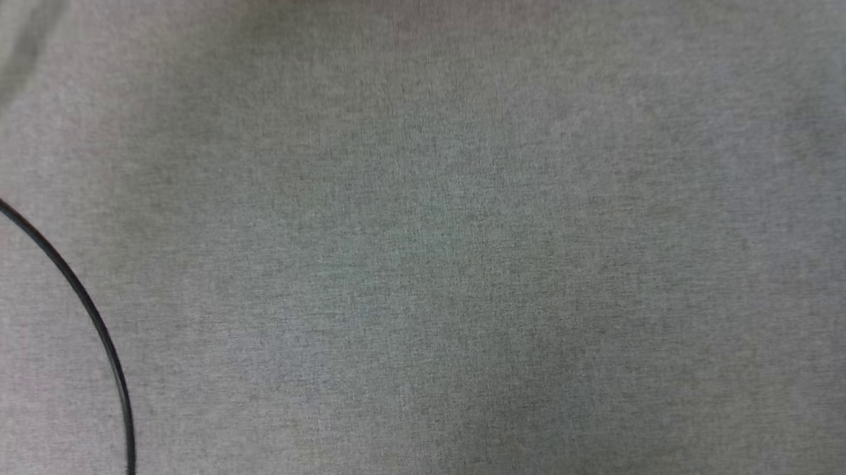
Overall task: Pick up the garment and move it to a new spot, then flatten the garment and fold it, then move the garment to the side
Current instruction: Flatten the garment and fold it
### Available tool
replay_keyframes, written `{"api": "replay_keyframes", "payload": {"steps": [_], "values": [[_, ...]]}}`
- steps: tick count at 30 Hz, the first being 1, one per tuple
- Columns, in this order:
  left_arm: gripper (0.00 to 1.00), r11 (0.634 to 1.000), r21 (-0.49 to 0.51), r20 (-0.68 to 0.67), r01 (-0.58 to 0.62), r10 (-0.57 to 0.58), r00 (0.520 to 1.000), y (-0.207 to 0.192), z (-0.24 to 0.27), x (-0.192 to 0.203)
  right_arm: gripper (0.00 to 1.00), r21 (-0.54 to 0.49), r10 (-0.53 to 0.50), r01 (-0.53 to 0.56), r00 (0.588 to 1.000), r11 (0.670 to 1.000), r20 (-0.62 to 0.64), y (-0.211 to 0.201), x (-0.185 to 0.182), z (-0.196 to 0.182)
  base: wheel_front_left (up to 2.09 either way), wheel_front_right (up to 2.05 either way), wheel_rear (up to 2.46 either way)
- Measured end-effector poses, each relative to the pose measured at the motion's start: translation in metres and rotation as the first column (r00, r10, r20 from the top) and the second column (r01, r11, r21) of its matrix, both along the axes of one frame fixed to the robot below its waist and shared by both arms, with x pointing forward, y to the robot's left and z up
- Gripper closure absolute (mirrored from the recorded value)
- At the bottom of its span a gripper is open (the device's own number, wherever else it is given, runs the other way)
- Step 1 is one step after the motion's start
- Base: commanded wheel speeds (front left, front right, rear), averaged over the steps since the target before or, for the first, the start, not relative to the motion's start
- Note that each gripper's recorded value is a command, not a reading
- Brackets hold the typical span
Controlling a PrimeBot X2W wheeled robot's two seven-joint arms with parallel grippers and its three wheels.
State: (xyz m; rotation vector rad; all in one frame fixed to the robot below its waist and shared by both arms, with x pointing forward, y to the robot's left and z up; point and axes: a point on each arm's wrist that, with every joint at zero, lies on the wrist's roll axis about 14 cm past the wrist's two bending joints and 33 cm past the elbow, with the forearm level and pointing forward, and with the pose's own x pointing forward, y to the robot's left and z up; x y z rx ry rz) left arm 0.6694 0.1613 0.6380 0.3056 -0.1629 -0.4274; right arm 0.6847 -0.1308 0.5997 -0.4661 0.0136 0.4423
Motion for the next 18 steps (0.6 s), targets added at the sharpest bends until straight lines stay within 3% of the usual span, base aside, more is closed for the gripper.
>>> {"api": "replay_keyframes", "payload": {"steps": [11, 18], "values": [[1.00, 0.997, -0.073, -0.266, -0.021, 0.000, 0.964, 0.019, -0.109, -0.096, 1.00, -0.025, 0.080, -0.090, 0.961, 0.996, -0.266, -0.004, -0.101, -0.107, 0.00, 0.00, 0.00], [1.00, 0.992, -0.073, -0.391, -0.102, 0.066, 0.918, 0.043, -0.158, -0.168, 1.00, 0.000, 0.039, -0.041, 0.938, 0.999, -0.345, -0.039, -0.161, -0.136, 0.00, 0.00, 0.00]]}}
